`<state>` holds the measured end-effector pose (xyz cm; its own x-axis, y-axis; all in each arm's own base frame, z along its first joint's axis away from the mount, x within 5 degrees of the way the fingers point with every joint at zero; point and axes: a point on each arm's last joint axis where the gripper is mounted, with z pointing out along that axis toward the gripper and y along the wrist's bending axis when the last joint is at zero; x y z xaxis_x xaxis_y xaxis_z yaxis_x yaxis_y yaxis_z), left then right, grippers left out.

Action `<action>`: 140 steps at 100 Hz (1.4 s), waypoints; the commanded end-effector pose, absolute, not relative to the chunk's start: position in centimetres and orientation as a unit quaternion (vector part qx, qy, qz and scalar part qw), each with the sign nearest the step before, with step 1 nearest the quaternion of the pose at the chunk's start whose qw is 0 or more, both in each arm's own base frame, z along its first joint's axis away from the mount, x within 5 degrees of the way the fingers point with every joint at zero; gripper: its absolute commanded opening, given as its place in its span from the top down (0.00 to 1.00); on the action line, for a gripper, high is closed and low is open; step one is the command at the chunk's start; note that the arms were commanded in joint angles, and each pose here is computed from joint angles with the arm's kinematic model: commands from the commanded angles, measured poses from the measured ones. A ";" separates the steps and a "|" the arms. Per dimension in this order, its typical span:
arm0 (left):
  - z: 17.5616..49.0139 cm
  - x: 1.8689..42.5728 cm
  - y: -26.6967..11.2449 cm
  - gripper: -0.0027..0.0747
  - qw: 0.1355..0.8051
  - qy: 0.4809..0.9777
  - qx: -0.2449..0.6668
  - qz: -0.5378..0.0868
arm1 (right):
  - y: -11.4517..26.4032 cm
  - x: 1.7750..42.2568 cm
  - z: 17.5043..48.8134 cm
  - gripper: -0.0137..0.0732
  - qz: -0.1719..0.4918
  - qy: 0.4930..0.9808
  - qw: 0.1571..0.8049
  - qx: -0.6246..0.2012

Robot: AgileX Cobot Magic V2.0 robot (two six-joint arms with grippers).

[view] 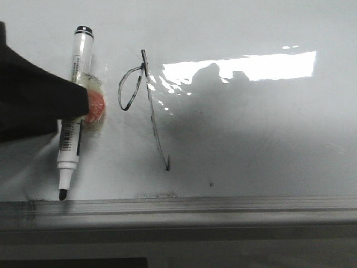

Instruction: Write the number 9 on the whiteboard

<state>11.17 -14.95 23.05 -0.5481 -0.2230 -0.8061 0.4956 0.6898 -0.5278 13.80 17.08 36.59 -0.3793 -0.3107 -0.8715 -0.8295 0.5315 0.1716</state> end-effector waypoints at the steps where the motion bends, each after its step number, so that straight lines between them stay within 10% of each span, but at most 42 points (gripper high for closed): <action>1: 25.4 11.2 -14.4 0.52 0.514 0.748 0.073 -0.414 | 15.6 13.1 38.7 0.89 0.306 0.731 0.498 -0.353; 19: 26.2 9.7 -12.1 0.99 0.556 0.708 0.100 -0.424 | 12.2 10.8 37.2 0.92 0.279 0.696 0.571 -0.333; 75: 22.1 6.4 -6.9 0.99 0.609 0.654 0.135 -0.428 | 4.2 4.5 25.2 0.92 0.264 0.607 0.704 -0.258; 140: 21.0 6.3 -6.8 0.99 0.597 0.669 0.143 -0.420 | 4.2 4.5 22.9 0.92 0.259 0.623 0.688 -0.266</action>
